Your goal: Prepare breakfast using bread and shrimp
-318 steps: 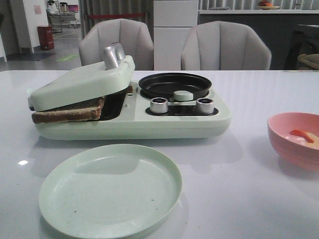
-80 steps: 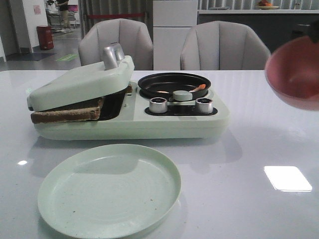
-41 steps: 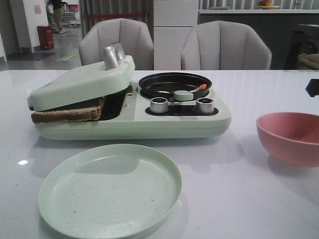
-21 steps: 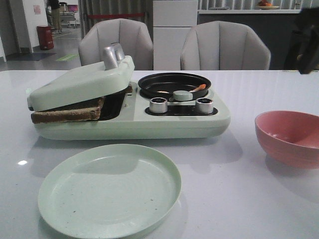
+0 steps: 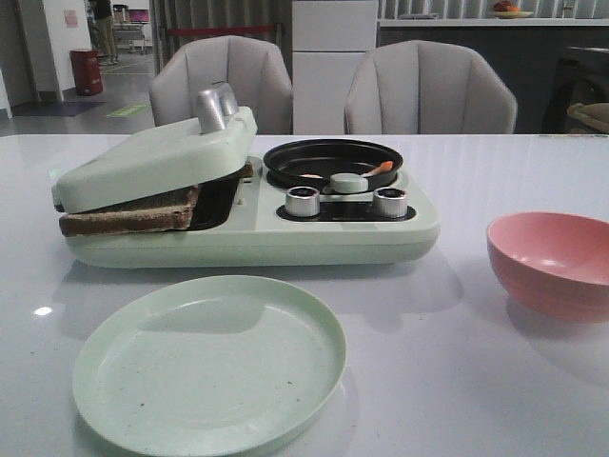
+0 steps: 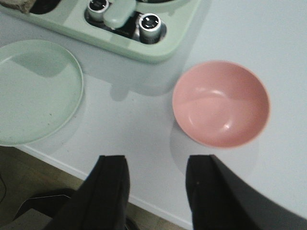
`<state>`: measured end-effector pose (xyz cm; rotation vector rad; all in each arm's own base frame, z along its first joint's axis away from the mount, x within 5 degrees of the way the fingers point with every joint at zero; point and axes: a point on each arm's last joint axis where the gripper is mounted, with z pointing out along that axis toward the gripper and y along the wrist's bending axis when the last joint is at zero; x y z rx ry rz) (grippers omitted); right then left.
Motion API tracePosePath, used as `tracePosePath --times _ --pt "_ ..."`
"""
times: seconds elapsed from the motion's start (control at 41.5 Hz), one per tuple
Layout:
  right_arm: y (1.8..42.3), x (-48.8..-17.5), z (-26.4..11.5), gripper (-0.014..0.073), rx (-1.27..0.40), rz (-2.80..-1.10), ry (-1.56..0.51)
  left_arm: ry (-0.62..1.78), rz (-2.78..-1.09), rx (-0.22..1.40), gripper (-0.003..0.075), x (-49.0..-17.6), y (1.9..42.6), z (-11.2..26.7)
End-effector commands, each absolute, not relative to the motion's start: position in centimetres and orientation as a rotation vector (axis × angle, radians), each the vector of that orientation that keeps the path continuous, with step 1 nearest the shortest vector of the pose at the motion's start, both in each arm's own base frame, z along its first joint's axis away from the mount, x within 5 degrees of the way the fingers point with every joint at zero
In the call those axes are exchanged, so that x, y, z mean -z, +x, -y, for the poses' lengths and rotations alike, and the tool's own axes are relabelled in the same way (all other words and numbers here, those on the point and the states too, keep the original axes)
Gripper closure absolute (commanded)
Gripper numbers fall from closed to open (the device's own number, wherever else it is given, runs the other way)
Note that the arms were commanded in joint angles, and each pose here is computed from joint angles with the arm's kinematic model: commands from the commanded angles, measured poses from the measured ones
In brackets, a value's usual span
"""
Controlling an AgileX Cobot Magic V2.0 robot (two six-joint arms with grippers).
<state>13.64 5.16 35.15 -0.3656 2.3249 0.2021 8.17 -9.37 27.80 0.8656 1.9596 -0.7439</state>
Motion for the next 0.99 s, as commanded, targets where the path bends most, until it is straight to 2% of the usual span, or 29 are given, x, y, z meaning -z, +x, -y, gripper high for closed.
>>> tracePosePath --times 0.0,0.121,0.289,0.458,0.844,0.916,0.964 --pt "11.0 -36.1 -3.9 0.0218 -0.21 -2.208 -0.322 0.804 -1.903 0.764 0.0619 -29.2 8.5 9.5" --pt "7.9 -35.3 -2.8 0.0218 -0.218 -2.167 -0.314 0.804 -1.903 0.764 0.0619 -29.2 8.5 9.5" --pt "5.5 -33.8 -1.9 0.0218 -0.22 -2.152 -0.311 0.804 -1.903 0.764 0.0619 -29.2 8.5 9.5" --pt "5.3 -32.8 -1.8 0.0218 -0.215 -2.179 -0.315 0.797 -1.898 0.76 0.0619 -29.2 8.5 9.5" --pt "5.3 -32.7 -1.8 0.0219 -0.214 -2.181 -0.316 0.782 -1.886 0.741 0.0619 -29.3 8.7 9.4" --pt "5.3 -32.7 -1.8 0.0253 -0.214 -2.181 -0.316 0.761 -1.878 0.733 0.0619 -29.4 8.9 9.3" --pt "5.3 -32.7 -1.8 0.0328 -0.214 -2.181 -0.316 0.726 -1.882 0.718 0.0619 -29.5 9.1 9.2"
